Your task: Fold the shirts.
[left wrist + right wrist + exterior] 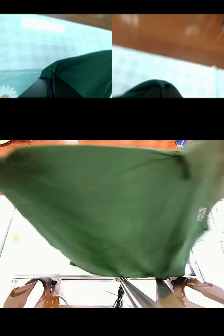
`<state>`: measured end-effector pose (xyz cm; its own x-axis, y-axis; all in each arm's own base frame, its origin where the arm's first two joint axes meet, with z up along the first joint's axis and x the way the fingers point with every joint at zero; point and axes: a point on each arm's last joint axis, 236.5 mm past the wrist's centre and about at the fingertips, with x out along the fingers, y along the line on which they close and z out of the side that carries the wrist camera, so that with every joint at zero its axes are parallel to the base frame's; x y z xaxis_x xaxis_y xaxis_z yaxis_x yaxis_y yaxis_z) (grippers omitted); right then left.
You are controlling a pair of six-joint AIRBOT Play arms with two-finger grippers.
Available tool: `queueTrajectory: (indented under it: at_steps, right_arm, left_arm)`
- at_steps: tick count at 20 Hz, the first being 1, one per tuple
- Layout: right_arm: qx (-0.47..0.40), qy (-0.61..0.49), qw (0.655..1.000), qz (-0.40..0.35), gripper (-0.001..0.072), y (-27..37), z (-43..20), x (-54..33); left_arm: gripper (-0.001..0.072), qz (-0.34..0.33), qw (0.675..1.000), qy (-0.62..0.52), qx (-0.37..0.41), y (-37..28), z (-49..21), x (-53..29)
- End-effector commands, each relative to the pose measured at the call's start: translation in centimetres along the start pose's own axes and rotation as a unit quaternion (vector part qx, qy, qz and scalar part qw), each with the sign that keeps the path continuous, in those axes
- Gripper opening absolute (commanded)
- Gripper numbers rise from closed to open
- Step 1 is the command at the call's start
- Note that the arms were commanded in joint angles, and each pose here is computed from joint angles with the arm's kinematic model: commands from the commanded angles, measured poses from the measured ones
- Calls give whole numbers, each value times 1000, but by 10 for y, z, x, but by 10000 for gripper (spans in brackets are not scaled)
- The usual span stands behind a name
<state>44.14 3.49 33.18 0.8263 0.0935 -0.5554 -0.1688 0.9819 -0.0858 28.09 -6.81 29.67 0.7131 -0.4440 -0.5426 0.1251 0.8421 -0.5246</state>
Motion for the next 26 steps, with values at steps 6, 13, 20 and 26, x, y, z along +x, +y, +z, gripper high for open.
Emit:
queueTrajectory:
  at_steps: [6, 13, 20, 26]
  right_arm:
    - [22, 149, 987, 46, 17, 19, -97, 215]
    - [70, 239, 967, 57, 19, 31, -168, 271]
    - [29, 367, 929, 42, 501, -3, -210, 206]
    - [96, 390, 916, -17, 500, -79, -209, 103]
  left_arm:
    - [21, 93, 989, 31, -109, 163, -18, 141]
    - [22, 100, 977, 115, -148, 207, -63, 237]
    - [547, 81, 962, 199, -169, 205, -81, 223]
    - [545, 96, 927, 325, -162, 212, -136, 137]
